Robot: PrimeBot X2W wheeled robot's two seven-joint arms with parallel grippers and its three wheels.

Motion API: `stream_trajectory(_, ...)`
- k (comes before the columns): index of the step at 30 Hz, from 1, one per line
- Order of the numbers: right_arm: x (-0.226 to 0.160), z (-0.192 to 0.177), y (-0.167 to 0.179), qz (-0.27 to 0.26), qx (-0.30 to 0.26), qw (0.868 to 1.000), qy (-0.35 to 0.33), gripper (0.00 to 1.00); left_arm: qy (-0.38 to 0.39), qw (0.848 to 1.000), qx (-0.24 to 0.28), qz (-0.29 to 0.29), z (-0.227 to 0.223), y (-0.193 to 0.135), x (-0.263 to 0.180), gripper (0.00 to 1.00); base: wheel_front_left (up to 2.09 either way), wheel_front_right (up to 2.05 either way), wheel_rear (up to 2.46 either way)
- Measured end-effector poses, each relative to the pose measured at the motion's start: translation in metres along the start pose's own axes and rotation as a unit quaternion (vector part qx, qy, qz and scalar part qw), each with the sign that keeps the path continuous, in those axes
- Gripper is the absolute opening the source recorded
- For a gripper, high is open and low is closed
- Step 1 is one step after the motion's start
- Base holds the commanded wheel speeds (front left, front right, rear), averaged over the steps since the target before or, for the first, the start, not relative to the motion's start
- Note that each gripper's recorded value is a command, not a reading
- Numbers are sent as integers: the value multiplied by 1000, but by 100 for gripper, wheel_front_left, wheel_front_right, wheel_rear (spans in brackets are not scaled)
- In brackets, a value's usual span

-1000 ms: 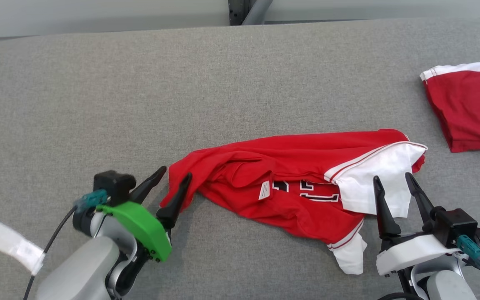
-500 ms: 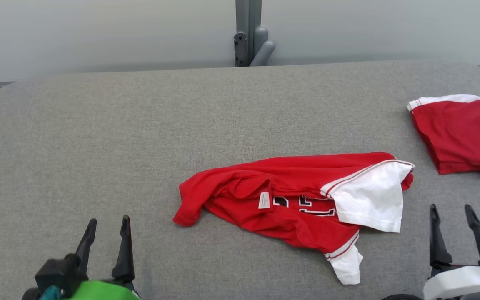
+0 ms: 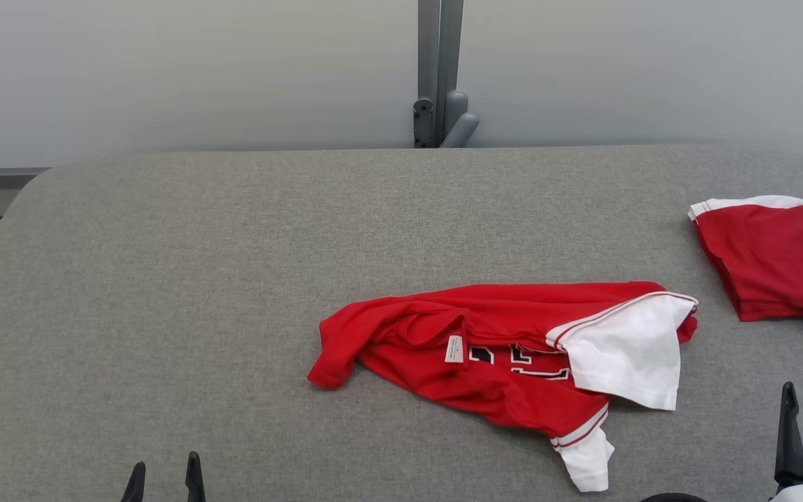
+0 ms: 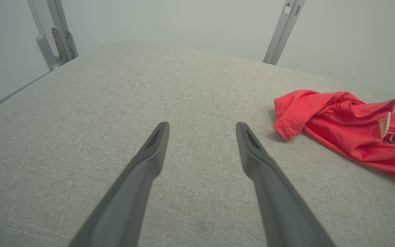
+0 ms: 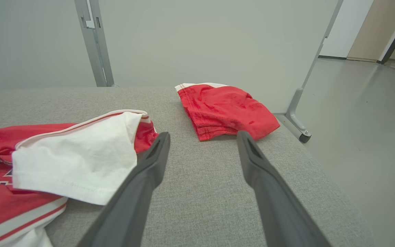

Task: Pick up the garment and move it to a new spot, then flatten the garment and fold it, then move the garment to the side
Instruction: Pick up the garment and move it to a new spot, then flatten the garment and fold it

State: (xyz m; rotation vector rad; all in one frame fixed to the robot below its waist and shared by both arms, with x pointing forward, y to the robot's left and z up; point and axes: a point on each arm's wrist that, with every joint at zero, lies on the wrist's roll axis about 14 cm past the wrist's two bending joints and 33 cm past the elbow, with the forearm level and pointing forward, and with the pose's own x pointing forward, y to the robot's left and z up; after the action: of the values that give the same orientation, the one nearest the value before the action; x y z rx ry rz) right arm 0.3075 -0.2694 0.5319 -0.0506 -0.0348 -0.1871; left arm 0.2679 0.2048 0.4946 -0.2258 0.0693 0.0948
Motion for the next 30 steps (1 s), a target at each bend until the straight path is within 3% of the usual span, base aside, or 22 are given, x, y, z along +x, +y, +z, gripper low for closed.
stream_trajectory(11, -1, 0, 0, -1, 0, 1000, 0, 100, 4, 1000, -7, -5, -4, 4, 9, 100, 0, 0, 0)
stream_trajectory(23, 10, 2, 2, -4, 3, 1000, -3, 100, 88, 986, -19, -141, -40, -85, 77, 100, 0, 0, 0)
stream_trajectory(30, 6, -6, -7, -20, 6, 1000, 11, 100, 139, 976, -6, -169, -60, -95, 101, 100, 0, 0, 0)
